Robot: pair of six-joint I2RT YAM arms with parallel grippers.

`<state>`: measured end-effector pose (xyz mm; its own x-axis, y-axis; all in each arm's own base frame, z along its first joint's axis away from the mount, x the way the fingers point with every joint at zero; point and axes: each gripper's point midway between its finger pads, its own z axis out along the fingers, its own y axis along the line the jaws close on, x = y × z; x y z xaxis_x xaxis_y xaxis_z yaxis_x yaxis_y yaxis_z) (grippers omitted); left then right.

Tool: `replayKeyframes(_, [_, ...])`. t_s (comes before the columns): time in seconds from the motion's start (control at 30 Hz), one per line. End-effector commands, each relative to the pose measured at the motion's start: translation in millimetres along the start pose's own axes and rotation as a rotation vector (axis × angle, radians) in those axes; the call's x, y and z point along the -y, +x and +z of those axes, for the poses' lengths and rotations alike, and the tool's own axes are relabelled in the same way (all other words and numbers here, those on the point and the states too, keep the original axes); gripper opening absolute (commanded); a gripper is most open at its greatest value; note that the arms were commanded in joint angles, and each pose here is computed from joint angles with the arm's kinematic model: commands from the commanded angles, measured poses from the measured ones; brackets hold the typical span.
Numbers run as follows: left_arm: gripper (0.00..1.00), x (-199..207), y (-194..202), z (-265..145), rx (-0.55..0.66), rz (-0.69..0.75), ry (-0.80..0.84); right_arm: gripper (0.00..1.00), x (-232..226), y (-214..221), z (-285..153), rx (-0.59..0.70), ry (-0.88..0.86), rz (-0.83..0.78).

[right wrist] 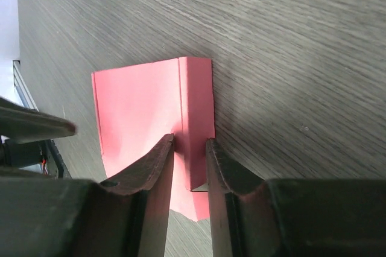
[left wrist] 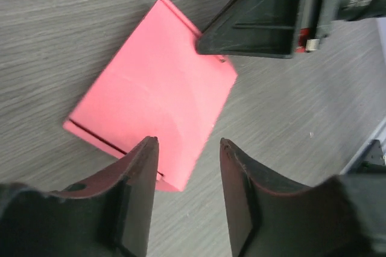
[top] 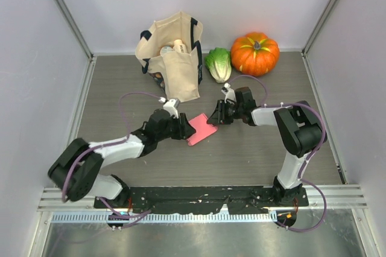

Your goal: Fold the paper box

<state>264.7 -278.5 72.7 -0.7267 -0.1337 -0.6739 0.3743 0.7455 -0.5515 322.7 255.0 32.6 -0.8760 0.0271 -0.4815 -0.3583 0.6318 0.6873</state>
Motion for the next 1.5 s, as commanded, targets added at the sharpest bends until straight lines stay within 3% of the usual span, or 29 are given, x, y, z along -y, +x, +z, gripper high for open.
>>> replayKeyframes(0.0, [0.56,3.9,-18.9,-38.3,0.089,-0.027,-0.028,0.29,5.4,2.0,1.7,0.013,-0.001,0.012])
replayKeyframes(0.03, [0.6,-2.4,-12.0,-45.0,0.07,-0.084,-0.069,0.28,9.4,0.6,-0.2,0.018,0.007,0.029])
replayKeyframes(0.07, [0.74,-14.2,-17.6,-51.8,0.113,-0.122,-0.141,0.27,9.9,1.7,-1.4,0.014,-0.002,0.048])
replayKeyframes(0.13, [0.82,-27.3,-14.3,-64.9,0.124,-0.227,-0.227,0.25,19.0,3.1,-3.8,0.015,0.011,0.082])
replayKeyframes(0.3, [0.86,-33.0,-17.9,-52.1,0.116,-0.458,-0.226,0.24,35.4,8.8,-7.6,0.008,0.012,0.138])
replayKeyframes(0.57, [0.84,-31.8,-27.5,-1.8,0.069,-0.573,-0.061,0.23,43.0,10.9,-9.6,0.019,-0.011,0.187])
replayKeyframes(0.77, [0.79,-30.2,-24.9,25.3,0.063,-0.66,0.021,0.23,49.4,13.1,-9.4,0.018,0.002,0.206])
replayKeyframes(1.03, [0.65,-27.7,-19.3,38.4,0.052,-0.753,0.083,0.23,52.2,11.6,-7.1,0.027,0.003,0.23])
replayKeyframes(1.17, [0.49,-26.1,-23.4,37.3,0.079,-0.768,0.102,0.24,50.5,10.7,-8.5,0.036,0.007,0.245])
replayKeyframes(1.3, [0.39,-25.3,-24.2,30.5,0.084,-0.816,0.1,0.48,41.6,-4.1,-20.5,0.082,0.119,0.186])
replayKeyframes(1.43, [0.28,-23.0,-13.7,21.8,0.011,-0.894,0.075,0.57,41.8,-37.8,-52.4,0.183,0.312,0.071])
replayKeyframes(1.47, [0.27,-20.6,-12.3,18.2,-0.015,-0.926,0.085,0.6,38.9,-33.9,-56.5,0.16,0.356,0.036])
